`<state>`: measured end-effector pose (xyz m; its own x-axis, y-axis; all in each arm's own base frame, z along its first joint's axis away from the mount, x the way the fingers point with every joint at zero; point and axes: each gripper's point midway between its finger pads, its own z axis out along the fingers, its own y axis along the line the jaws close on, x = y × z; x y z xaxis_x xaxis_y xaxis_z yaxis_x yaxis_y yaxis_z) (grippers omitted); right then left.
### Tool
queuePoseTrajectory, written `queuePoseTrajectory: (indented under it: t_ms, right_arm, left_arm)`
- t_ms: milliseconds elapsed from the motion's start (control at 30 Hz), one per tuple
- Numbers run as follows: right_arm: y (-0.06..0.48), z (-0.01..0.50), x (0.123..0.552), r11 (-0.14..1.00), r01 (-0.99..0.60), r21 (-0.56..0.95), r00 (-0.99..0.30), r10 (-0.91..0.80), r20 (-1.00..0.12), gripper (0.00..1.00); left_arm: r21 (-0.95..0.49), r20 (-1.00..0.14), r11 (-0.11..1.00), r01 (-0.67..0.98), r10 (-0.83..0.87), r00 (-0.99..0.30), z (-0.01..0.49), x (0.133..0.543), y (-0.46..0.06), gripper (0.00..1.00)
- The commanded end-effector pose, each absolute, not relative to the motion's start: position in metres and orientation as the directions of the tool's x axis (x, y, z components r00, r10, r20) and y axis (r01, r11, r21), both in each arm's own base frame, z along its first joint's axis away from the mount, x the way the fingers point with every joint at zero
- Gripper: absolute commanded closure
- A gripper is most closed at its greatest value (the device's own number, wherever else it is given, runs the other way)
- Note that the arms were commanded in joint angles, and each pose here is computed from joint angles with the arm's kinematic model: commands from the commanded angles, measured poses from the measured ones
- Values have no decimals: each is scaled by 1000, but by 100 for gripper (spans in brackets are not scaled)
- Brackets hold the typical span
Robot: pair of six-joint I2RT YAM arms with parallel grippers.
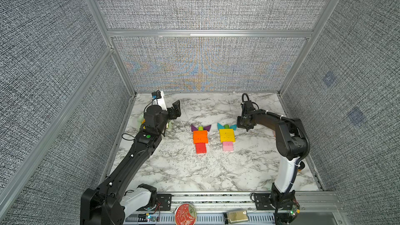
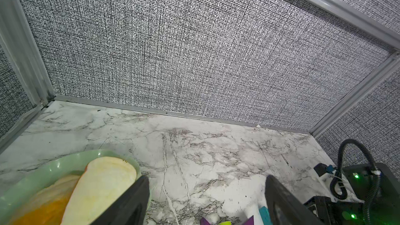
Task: Assemble a carrot with building blocks
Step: Adjust the building block at the center of the board, then reset both arms
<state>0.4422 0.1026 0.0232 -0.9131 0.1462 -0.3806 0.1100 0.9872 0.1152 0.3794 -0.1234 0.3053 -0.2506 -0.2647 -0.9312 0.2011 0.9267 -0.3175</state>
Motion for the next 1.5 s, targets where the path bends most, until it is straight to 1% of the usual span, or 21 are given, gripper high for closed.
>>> queuePoseTrajectory:
  t_ms: [0,167,300,567,667,767,800,867,900,933,1000,1033,1067,1133,1167,1200,1233,1300,1333,1400,1467]
  right_arm:
    - [108,20,439,989,85,121,-924,123,-362,60]
    - [116,19,438,991,59,118,-926,99,-364,60]
    - [110,20,436,994,71,89,-925,99,-368,60]
    - [115,30,435,992,57,113,-920,96,-381,60]
    - [111,50,432,992,66,112,-902,108,-419,60]
    - [112,94,427,987,57,152,-853,127,-506,59]
    - [112,113,424,986,48,162,-827,130,-548,56]
    - [113,150,414,983,20,184,-768,132,-627,44]
    - [114,169,408,981,-6,193,-734,126,-667,39]
    - [115,184,400,980,-27,198,-707,121,-697,35]
    - [118,207,388,981,-82,178,-663,80,-745,29]
    - [120,216,381,983,-109,148,-641,44,-767,3]
    - [122,219,375,985,-130,112,-623,7,-782,1]
    - [119,215,370,993,-106,48,-573,-22,-819,1]
    - [118,206,369,992,-121,26,-567,-48,-822,1]
    - [111,191,369,997,-83,11,-578,-39,-815,1]
    - [102,185,371,999,-41,-11,-580,-33,-814,1]
    - [92,173,377,998,-31,-48,-591,-57,-804,1]
    - [86,169,381,998,-30,-53,-594,-60,-802,1]
    - [74,164,385,1000,0,-28,-594,-23,-804,1]
    - [63,164,386,1000,18,16,-561,23,-828,1]
  left_arm:
    - [-322,-931,922,217,-265,-251,308,380,-126,16]
    - [-321,-931,921,219,-264,-253,307,380,-127,16]
    - [-321,-930,921,222,-263,-257,306,380,-128,16]
    - [-321,-930,919,230,-259,-261,306,381,-130,16]
    - [-309,-934,925,224,-249,-258,306,382,-128,16]
    - [-278,-941,940,199,-224,-254,309,382,-123,16]
    - [-261,-945,950,172,-215,-245,312,382,-117,16]
    - [-235,-952,965,113,-206,-226,323,380,-104,16]
    - [-232,-954,969,86,-210,-214,332,378,-98,11]
    - [-234,-956,971,56,-219,-195,341,375,-91,1]
    - [-242,-959,970,10,-238,-153,353,367,-79,1]
    - [-259,-957,965,-33,-261,-129,354,361,-69,1]
    - [-275,-953,958,-78,-282,-113,346,354,-59,1]
    - [-310,-947,941,-133,-319,-50,325,337,-41,1]
    - [-318,-947,939,-129,-320,8,323,329,-36,1]
    - [-315,-948,941,-126,-306,82,316,320,-29,1]
    - [-296,-950,946,-133,-276,148,303,310,-22,1]
    - [-196,-949,971,-138,-152,275,286,287,-13,1]
    - [-161,-942,971,-175,-98,320,273,275,-4,1]
    - [-107,-949,960,-259,-21,315,248,264,10,1]
    - [-16,-981,944,-330,48,185,220,273,17,1]
